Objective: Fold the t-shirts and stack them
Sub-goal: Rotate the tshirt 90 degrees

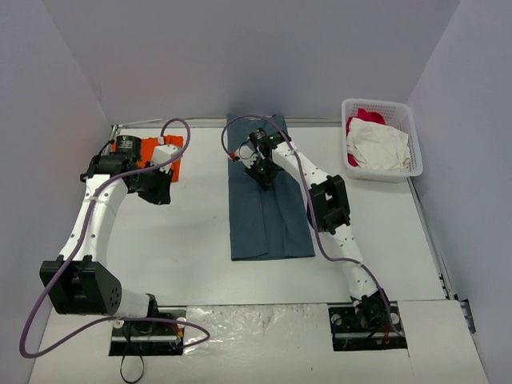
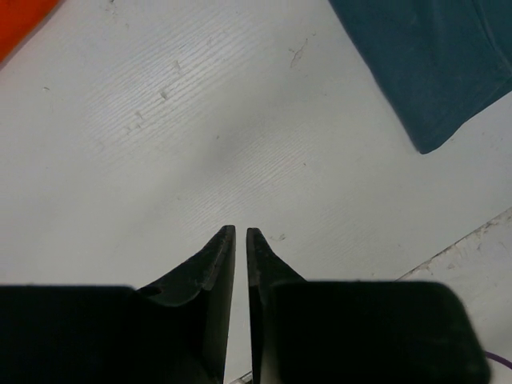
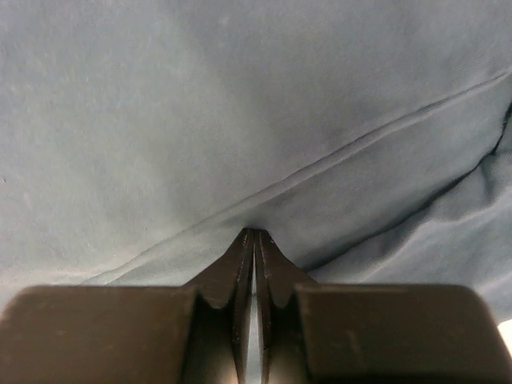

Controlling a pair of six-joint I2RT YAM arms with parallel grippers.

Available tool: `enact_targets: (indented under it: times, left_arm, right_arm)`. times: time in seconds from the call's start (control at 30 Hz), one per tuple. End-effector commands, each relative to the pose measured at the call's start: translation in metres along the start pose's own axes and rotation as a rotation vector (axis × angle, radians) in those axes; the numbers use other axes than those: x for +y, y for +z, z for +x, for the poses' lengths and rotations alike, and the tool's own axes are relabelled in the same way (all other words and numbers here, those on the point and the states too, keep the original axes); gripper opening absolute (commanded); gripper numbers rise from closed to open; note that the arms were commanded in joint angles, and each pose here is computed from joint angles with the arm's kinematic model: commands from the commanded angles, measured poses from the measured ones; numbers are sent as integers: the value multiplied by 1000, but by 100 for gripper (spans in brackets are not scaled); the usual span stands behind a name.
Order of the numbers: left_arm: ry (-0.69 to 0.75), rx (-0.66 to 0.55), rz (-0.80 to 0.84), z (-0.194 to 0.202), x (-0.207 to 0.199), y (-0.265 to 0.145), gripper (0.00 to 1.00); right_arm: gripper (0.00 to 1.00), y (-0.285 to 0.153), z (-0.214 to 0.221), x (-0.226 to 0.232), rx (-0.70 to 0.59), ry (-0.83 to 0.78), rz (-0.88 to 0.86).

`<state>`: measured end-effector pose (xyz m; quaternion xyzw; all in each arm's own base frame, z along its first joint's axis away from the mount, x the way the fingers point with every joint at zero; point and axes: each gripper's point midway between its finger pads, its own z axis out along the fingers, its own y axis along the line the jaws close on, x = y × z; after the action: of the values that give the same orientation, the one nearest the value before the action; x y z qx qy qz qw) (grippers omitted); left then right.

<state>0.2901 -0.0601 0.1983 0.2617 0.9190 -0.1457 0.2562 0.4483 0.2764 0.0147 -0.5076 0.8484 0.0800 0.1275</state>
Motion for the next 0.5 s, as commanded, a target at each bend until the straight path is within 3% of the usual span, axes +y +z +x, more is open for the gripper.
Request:
enact_targets:
  times: [0.0,0.07,0.1,0.17,0.27,0.3,0.33,0.37,0.43,0.47]
  left_arm:
    - [28,-39,-34,0,-2,-15,12]
    - [43,-72,-47,-1,-5,-22,22]
    - [48,-85,-51,-1,-7,-24,23]
    - [60,-128,-74,-1,-10,-32,38]
    - [72,-171,-82,-1,-14,-37,69]
    - [75,-188,-84,2,-19,-41,77]
    - [82,-208,-78,1,-22,-43,83]
    - [95,-232,-74,1,-27,-48,99]
    - [117,-257,-21,3,-39,-47,94]
    - [122,-274,-13,3,-43,-50,94]
  right_arm:
    - [7,-41,2,-1,1,-14,67]
    - [17,-72,9,2,-14,-1,84]
    - [29,-83,11,2,-27,6,93]
    - [49,-118,18,4,-68,26,124]
    - [56,-167,27,11,-135,59,180]
    - [78,-199,25,11,-199,63,239]
    - [86,-210,29,13,-218,74,262]
    - [90,-219,34,16,-231,79,277]
    - [96,-237,52,22,-260,106,333]
    - [100,-222,77,26,-214,126,316]
